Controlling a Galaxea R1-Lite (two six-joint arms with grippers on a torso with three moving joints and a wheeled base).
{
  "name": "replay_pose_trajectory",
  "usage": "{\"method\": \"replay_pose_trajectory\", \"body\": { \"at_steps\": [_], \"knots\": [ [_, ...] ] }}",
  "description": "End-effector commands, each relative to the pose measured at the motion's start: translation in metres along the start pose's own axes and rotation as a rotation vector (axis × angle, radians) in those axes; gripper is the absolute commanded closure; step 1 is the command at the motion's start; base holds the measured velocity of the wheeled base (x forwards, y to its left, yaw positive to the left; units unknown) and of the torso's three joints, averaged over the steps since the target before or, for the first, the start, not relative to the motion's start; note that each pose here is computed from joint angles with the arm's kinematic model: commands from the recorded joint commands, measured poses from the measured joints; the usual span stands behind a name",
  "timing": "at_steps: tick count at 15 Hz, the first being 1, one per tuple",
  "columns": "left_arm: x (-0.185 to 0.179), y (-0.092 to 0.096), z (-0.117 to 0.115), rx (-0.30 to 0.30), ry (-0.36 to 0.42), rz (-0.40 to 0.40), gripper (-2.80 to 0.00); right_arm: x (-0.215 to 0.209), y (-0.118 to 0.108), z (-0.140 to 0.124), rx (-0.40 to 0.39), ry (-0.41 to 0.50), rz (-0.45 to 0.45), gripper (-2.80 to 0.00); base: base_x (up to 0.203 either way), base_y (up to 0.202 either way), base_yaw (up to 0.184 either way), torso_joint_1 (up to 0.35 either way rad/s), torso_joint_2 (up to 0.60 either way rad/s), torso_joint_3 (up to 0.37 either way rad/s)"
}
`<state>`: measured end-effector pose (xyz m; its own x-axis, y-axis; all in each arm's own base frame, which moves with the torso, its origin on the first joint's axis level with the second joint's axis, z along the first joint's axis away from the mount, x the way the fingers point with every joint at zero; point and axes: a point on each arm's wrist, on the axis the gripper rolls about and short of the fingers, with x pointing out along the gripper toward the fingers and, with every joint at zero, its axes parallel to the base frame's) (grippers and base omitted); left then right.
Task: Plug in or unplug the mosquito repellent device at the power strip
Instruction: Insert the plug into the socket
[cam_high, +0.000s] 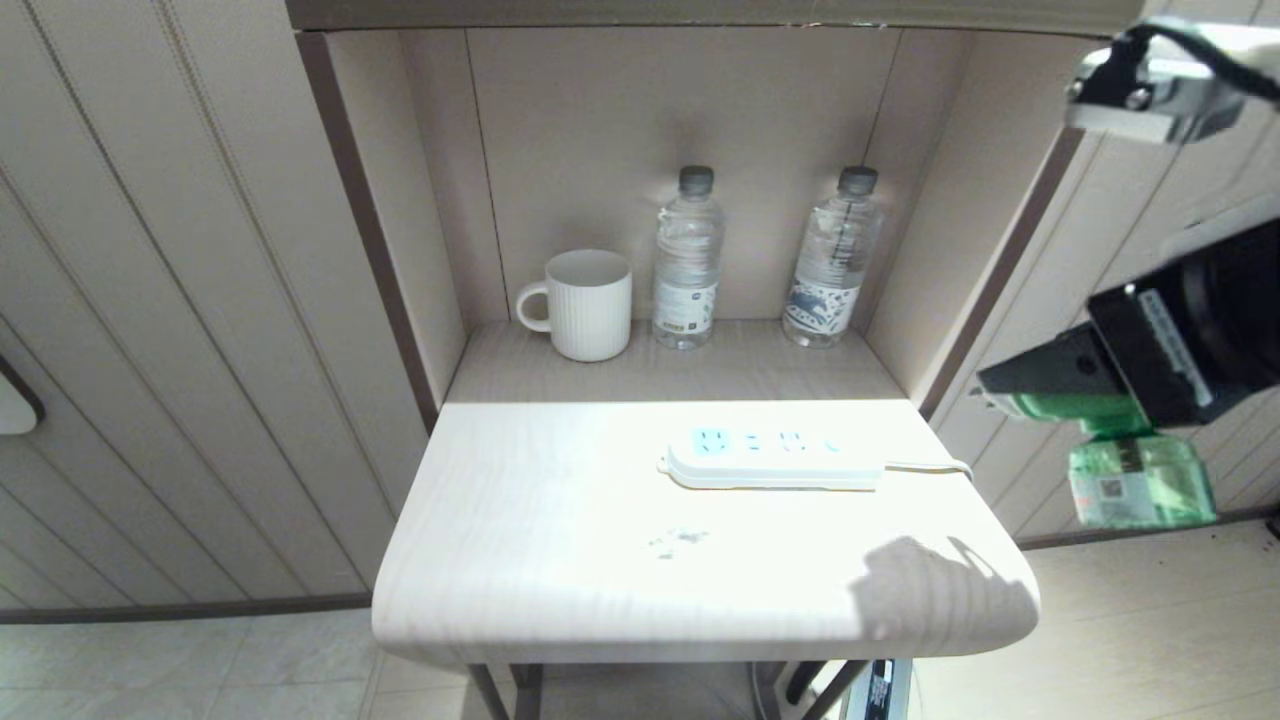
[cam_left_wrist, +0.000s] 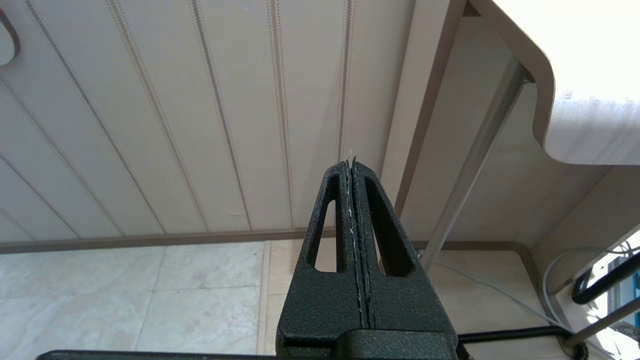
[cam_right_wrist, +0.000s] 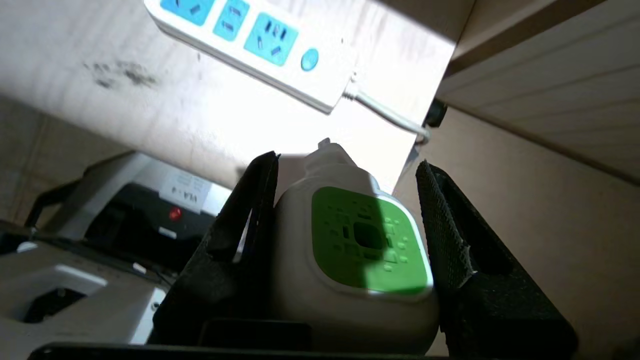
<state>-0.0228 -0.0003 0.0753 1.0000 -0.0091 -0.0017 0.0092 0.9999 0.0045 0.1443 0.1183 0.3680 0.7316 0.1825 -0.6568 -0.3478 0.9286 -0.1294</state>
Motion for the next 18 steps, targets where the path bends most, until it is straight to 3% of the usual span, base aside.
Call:
{"method": "replay_pose_trajectory", "body": {
  "at_steps": [1,7,18],
  "knots": [
    [0.0,0.0,0.0,0.0,0.001,0.0,0.0,0.021,0.005,0.002,-0.025,0.085,-0.017,0.0,0.0,0.0,0.0,0.0,0.0,0.0],
    [0.0,0.0,0.0,0.0,0.001,0.0,0.0,0.037,0.012,0.006,-0.051,0.14,0.047,0.0,0.0,0.0,0.0,0.0,0.0,0.0],
    [0.0,0.0,0.0,0.0,0.001,0.0,0.0,0.057,0.02,0.011,-0.061,0.173,0.04,0.0,0.0,0.0,0.0,0.0,0.0,0.0]
  ]
}}
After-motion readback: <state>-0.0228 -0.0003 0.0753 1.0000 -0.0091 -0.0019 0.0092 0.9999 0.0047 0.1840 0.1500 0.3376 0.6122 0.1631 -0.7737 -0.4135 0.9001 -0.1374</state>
